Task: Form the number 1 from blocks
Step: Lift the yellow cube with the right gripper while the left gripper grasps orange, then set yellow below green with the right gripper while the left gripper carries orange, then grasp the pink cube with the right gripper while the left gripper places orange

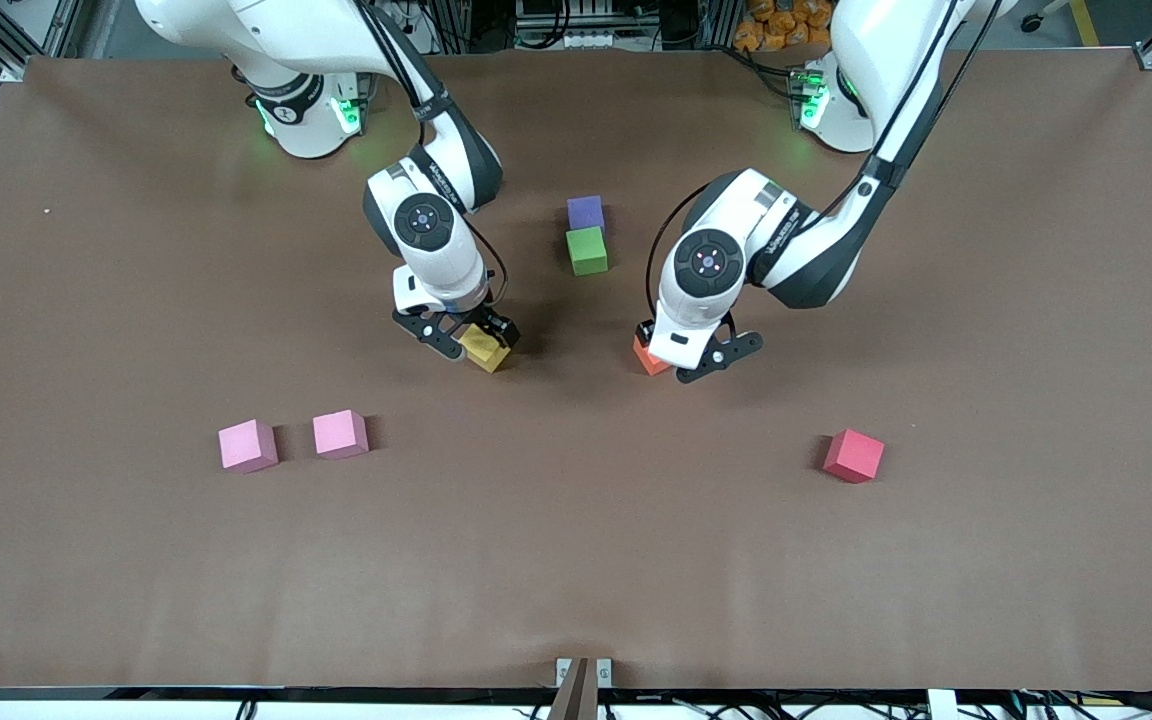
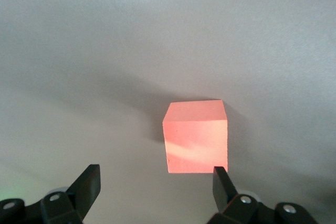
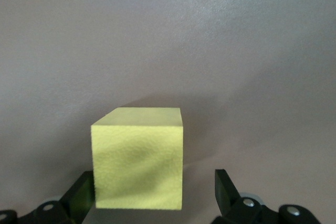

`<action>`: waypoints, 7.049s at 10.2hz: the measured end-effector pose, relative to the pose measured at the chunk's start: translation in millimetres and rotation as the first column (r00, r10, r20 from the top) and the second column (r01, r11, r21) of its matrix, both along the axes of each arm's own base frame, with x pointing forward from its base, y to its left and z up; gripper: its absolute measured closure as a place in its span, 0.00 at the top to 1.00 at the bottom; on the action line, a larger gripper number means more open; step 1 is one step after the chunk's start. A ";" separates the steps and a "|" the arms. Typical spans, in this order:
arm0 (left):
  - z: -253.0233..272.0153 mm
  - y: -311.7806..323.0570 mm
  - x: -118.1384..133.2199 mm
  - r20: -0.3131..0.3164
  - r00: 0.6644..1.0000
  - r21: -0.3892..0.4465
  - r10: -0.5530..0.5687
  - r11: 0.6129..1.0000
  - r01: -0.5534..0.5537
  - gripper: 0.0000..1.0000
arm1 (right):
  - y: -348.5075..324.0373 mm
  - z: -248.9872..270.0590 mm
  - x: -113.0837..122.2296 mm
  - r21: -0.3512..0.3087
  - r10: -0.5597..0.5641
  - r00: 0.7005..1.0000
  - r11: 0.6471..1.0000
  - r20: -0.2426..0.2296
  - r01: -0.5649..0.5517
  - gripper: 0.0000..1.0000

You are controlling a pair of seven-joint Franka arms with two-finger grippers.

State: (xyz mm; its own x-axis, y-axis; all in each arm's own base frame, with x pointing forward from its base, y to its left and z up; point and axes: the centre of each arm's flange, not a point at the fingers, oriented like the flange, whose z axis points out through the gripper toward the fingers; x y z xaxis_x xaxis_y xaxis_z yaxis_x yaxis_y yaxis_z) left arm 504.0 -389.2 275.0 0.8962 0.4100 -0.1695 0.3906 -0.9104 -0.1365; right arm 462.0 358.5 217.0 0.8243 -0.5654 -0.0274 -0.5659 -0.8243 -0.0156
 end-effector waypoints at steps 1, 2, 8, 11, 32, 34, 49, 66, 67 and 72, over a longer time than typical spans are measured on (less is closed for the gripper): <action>-4.4 -0.2 0.1 -0.003 1.000 0.000 0.001 1.000 -0.001 0.95 | -0.2 -2.8 0.2 -0.005 0.004 1.000 1.000 0.000 -0.004 1.00; -5.2 -0.3 0.2 -0.003 1.000 -0.001 0.000 1.000 0.000 0.95 | -0.1 -3.4 0.7 -0.008 0.008 1.000 1.000 0.003 -0.008 0.99; -23.7 -9.3 10.2 0.051 0.998 -0.078 0.027 0.997 -0.023 0.95 | 7.0 -0.4 10.3 0.013 0.053 0.997 0.998 0.064 -0.054 0.60; -49.0 -6.0 10.0 0.024 0.999 -0.067 0.033 0.997 -0.031 0.95 | 39.8 23.0 14.2 0.027 0.217 0.971 0.975 0.099 -0.221 0.60; -84.5 16.7 29.0 0.010 0.993 -0.107 0.114 0.988 -0.113 0.91 | 172.0 20.4 -62.7 0.042 0.642 0.766 0.765 0.033 -0.643 0.53; -85.0 14.3 27.3 0.006 0.993 -0.110 0.116 0.987 -0.115 0.91 | 172.8 16.7 -68.0 0.043 0.648 0.761 0.760 0.029 -0.648 0.53; -53.4 -0.1 52.9 0.051 0.989 -0.171 0.139 0.977 -0.129 0.63 | 175.0 13.3 -100.9 0.075 0.644 0.765 0.762 0.021 -0.644 0.53; -34.2 23.4 84.7 0.080 0.980 -0.193 0.182 0.968 -0.164 0.63 | -53.7 124.8 101.3 0.015 0.413 0.905 0.909 0.101 -0.416 1.00; -34.2 12.5 77.5 0.075 0.983 -0.194 0.169 0.969 -0.152 0.63 | -94.4 126.2 122.7 -0.024 0.447 0.889 0.894 0.105 -0.447 1.00; -50.3 -94.2 -13.4 0.036 0.997 -0.162 0.072 0.985 -0.066 0.63 | -196.7 94.2 193.8 -0.096 0.686 0.724 0.727 0.071 -0.680 1.00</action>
